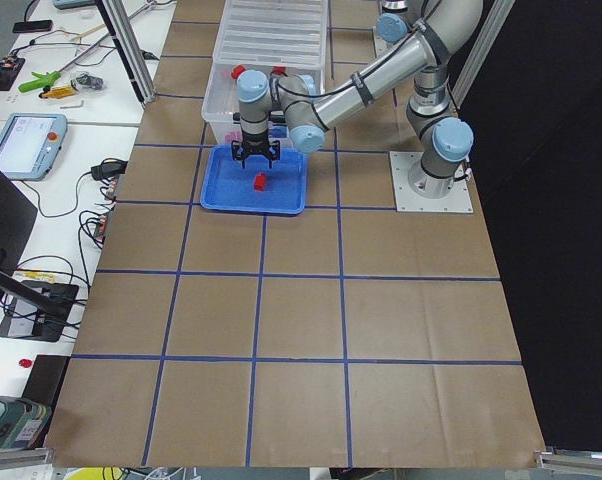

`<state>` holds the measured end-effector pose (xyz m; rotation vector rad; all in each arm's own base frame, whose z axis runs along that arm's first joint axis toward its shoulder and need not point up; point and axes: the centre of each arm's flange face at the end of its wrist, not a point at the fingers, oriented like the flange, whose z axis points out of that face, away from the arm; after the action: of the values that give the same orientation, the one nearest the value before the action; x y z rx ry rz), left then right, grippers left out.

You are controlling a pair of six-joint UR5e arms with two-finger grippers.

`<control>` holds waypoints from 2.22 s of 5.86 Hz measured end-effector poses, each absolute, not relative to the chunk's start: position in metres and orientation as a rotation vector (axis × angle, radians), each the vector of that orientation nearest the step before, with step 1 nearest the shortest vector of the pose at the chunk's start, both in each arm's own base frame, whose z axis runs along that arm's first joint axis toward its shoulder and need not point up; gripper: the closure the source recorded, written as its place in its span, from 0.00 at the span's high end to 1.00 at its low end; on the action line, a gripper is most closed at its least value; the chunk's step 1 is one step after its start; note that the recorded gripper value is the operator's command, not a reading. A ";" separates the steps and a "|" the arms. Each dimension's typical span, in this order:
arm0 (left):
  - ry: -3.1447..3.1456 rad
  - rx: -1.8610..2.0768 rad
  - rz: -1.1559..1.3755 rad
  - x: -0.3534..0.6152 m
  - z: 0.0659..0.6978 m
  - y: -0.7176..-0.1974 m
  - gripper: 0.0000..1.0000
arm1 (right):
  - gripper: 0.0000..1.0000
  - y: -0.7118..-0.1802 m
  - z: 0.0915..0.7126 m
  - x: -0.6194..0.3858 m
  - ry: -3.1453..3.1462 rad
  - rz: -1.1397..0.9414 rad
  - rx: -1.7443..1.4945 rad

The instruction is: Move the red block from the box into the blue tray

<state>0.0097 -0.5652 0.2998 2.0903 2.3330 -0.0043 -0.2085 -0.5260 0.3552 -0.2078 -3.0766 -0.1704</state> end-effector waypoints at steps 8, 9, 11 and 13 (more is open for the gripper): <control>2.833 1.305 -0.039 -0.160 0.503 -0.496 0.95 | 1.00 -0.545 0.358 -0.138 -3.073 -0.159 -0.132; 2.929 1.082 -0.034 -0.160 0.499 -0.501 0.96 | 1.00 -0.544 0.352 -0.129 -3.076 -0.178 -0.128; 3.054 0.653 -0.046 -0.155 0.500 -0.505 0.98 | 1.00 -0.527 0.342 -0.114 -3.102 -0.197 -0.138; 3.121 0.287 -0.070 -0.151 0.506 -0.508 0.98 | 1.00 -0.520 0.341 -0.098 -3.132 -0.184 -0.158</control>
<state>-0.1510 -0.5084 0.5062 0.2870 3.1208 -0.0702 -0.0978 -0.5198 0.3411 -0.1576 -3.1322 -0.1844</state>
